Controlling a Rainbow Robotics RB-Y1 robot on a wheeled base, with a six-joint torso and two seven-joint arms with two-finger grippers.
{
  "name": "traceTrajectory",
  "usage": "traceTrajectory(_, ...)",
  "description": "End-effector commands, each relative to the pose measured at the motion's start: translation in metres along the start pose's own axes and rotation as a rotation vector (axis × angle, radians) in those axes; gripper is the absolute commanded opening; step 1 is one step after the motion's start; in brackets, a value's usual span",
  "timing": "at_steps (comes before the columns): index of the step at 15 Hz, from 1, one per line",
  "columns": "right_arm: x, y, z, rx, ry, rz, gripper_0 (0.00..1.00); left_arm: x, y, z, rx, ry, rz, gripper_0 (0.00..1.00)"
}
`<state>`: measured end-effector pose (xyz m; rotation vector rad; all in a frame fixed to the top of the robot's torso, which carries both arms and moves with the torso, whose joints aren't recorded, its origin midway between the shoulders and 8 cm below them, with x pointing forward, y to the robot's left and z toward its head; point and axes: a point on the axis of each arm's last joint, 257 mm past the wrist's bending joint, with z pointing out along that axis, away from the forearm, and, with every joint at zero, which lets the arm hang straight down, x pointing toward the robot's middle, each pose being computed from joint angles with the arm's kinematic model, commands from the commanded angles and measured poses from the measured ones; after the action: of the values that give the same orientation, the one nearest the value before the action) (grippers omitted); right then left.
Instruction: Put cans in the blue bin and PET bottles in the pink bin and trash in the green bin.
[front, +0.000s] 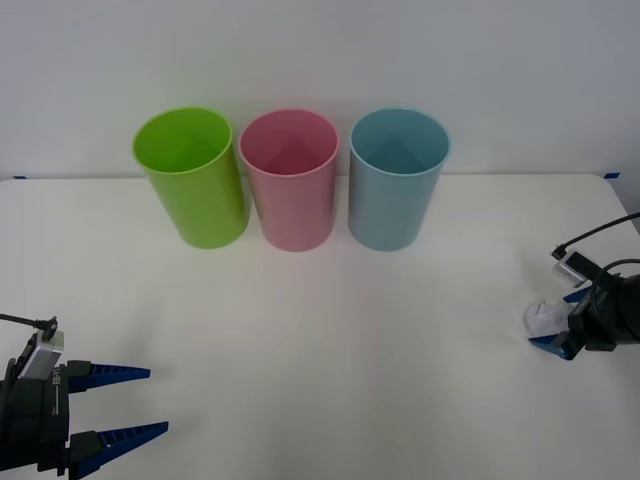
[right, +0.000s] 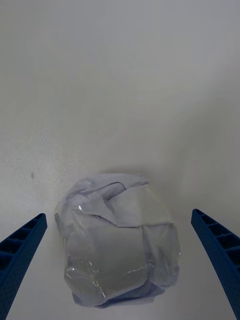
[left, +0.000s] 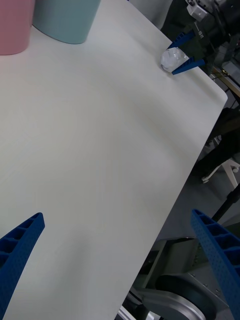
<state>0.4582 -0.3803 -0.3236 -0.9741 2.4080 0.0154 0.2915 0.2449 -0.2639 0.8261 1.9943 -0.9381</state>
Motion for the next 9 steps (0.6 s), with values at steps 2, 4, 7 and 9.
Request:
traceTrajectory(2, 0.0011, 0.0003, 0.0042, -0.009, 0.005, 0.004, 1.0, 0.0, 0.0, 0.0, 0.0, 0.0, 0.0, 1.0)
traceTrajectory(4, 0.0011, 0.0003, 0.0042, -0.009, 0.005, 0.003, 1.0, 0.0, 0.0, 0.0, 0.0, 0.0, 0.0, 1.0)
traceTrajectory(7, -0.0001, 0.0004, 0.005, -0.007, 0.008, -0.006, 0.35, 0.0, 0.0, 0.0, 0.0, 0.0, 0.0, 1.0)
traceTrajectory(9, 0.0005, 0.002, 0.0091, -0.002, 0.015, -0.007, 0.0, 0.0, 0.0, 0.0, 0.0, 0.0, 0.0, 1.0)
